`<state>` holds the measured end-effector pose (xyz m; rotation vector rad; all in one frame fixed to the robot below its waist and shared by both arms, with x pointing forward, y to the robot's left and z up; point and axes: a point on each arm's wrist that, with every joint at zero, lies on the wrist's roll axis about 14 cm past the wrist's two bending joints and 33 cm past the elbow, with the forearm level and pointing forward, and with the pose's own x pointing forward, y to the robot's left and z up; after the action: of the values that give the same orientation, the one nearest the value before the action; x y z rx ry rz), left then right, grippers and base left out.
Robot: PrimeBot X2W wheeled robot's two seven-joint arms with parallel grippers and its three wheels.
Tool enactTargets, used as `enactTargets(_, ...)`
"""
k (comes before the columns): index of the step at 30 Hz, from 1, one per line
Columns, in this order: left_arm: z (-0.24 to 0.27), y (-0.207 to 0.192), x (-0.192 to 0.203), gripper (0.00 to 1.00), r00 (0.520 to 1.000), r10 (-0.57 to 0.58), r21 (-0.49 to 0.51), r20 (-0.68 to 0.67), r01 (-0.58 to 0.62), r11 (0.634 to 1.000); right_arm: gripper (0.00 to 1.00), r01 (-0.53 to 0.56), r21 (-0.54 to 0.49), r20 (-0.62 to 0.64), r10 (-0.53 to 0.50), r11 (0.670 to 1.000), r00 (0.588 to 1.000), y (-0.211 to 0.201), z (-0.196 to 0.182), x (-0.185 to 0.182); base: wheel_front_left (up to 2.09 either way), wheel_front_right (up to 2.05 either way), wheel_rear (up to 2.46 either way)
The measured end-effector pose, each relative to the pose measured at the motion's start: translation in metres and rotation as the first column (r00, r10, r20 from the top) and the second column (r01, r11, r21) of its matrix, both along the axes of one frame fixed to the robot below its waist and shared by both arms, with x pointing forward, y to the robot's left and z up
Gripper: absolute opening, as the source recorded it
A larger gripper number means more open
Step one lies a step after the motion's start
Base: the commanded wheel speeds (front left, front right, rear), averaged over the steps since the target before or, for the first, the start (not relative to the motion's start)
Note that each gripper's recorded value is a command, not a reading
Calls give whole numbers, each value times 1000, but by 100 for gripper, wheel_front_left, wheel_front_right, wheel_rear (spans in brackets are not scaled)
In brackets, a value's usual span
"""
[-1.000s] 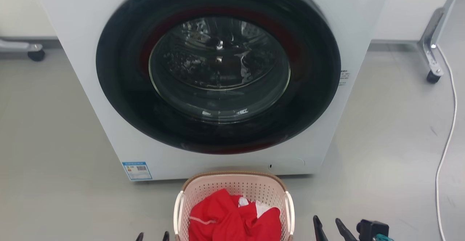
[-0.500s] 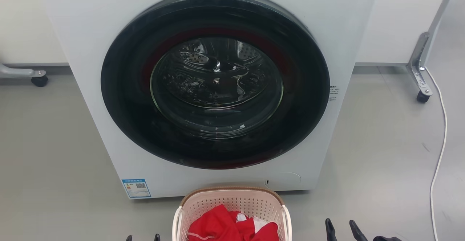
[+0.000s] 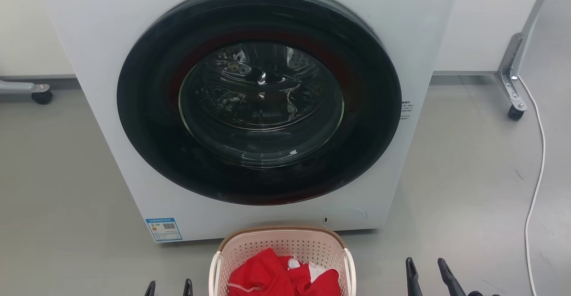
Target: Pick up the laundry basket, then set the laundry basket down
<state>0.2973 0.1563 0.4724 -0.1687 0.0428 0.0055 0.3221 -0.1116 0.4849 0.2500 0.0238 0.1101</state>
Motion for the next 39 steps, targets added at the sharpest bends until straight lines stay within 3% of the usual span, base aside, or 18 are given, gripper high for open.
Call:
enactTargets(17,15,-2,3,100,999,-1,16,46,0,1000,100,32,-16,72,-30,999,997,-6,21,2,0,0,0)
enactTargets(18,14,-2,3,0,999,0,17,44,-1,1000,0,31,-20,71,-30,999,997,-5,20,2,0,0,0)
enactTargets(24,-7,-3,-2,0,1000,-2,20,-24,2,1000,0,29,-35,-17,-30,999,999,-6,-7,-7,0,0,0)
enactTargets(30,-12,1,-2,0,999,8,-16,-52,-9,1000,0,47,2,-40,-46,999,998,-12,-10,-5,0,0,0)
enactTargets(39,-21,9,2,0,994,36,-152,-107,-52,987,0,87,123,-106,-74,989,992,-23,-17,0,0,0,0)
